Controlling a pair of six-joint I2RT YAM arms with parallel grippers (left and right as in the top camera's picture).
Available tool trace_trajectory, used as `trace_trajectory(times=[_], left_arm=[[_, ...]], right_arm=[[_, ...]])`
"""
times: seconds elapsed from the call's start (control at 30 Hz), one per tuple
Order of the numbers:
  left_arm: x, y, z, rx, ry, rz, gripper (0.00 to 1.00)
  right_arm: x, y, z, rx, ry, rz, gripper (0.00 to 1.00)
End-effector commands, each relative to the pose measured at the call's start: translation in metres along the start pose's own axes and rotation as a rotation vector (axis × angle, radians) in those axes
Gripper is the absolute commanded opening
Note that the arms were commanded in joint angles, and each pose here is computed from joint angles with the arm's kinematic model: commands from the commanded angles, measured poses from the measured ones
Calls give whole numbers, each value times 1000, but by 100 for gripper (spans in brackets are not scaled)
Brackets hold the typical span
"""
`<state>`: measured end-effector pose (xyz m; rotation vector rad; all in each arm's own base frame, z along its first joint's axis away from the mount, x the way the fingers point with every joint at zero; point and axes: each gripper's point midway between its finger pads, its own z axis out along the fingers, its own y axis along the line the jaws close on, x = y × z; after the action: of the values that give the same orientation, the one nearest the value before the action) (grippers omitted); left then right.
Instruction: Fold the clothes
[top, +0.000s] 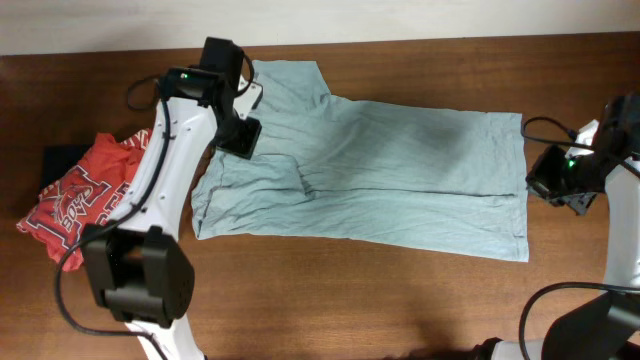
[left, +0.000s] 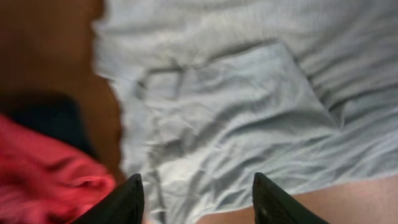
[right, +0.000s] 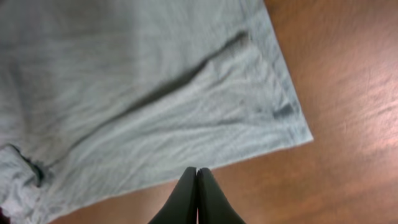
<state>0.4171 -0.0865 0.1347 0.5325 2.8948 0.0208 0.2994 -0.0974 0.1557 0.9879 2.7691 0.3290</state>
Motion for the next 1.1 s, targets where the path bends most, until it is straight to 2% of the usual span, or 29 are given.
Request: trace_trajectory(times=[0.0,0.23,0.33,0.53,0.8,1.07], left_arm=[[26,-18,42,94,133,-64,53],[75,-27,87,102,275,-123,52],[87,-29,95,104,304,-127,52],[89,-29,99,104,303,-127,52],[86,-29,100,103,292,-127,52],[84,-28,100,102,285,-128,53]], right_arm=[[21,-7,24,9,99,16,4],[71,-22,94,32,202,-17,4],[83,-25,120,30,190,-29,4],[91,-47,154,78,111,77,4],[95,-91,168,282,46,113,4],[77,-133,137,452,17,244,4]])
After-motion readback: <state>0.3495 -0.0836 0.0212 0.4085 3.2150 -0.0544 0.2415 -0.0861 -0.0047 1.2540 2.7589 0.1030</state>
